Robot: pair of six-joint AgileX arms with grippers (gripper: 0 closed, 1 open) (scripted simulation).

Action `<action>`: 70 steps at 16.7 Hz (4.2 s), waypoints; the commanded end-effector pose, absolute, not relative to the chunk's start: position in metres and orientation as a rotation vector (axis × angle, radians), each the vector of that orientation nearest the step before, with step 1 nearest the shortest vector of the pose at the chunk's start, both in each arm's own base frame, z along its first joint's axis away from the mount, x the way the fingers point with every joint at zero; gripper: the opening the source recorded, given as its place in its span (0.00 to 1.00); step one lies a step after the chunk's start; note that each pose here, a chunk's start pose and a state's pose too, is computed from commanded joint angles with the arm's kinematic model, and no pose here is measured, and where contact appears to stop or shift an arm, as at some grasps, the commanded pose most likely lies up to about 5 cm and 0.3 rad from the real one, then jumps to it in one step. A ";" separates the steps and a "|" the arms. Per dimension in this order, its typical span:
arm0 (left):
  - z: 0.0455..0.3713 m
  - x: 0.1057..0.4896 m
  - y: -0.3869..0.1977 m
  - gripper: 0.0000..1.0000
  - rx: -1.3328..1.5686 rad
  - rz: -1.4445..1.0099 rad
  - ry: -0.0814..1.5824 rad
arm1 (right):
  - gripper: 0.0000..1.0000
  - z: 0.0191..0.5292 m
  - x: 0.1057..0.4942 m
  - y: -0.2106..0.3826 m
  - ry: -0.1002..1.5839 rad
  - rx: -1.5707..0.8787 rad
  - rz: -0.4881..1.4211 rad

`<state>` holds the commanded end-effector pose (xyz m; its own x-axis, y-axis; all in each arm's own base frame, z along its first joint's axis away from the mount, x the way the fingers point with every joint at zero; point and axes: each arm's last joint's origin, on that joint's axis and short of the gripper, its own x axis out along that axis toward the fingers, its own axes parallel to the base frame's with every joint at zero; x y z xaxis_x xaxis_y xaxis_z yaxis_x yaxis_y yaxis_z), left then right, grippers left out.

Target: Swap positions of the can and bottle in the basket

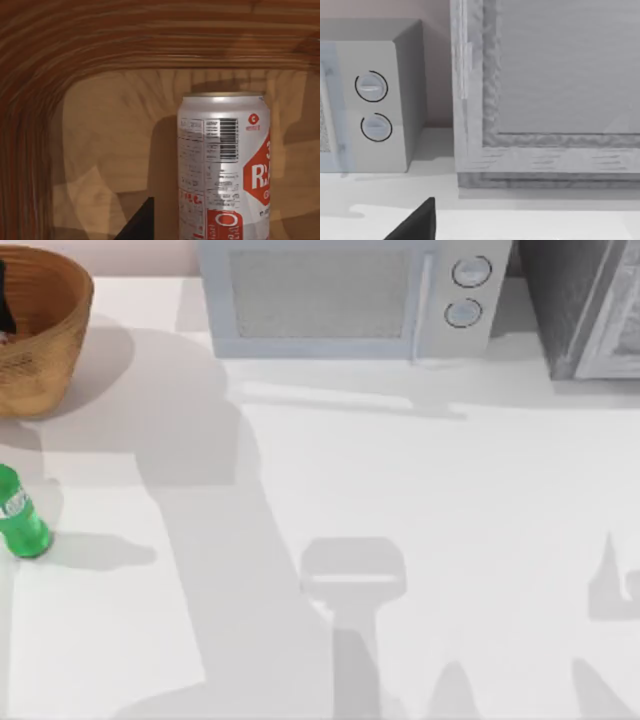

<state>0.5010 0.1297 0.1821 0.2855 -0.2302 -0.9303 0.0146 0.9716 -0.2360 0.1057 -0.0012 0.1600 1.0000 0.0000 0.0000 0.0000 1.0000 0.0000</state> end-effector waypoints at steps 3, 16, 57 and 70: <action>0.192 0.502 0.124 1.00 -0.181 -0.174 1.248 | 1.00 0.160 0.106 -0.001 0.000 0.000 0.000; 0.126 0.518 0.116 1.00 -0.195 -0.165 1.273 | 1.00 0.160 0.106 -0.001 0.000 0.000 0.000; 0.332 0.299 0.033 0.00 -0.015 -0.077 0.674 | 1.00 0.160 0.106 -0.001 0.000 0.000 0.000; 0.177 0.107 -0.001 0.00 0.008 -0.006 0.049 | 1.00 0.160 0.106 -0.001 0.000 0.000 0.000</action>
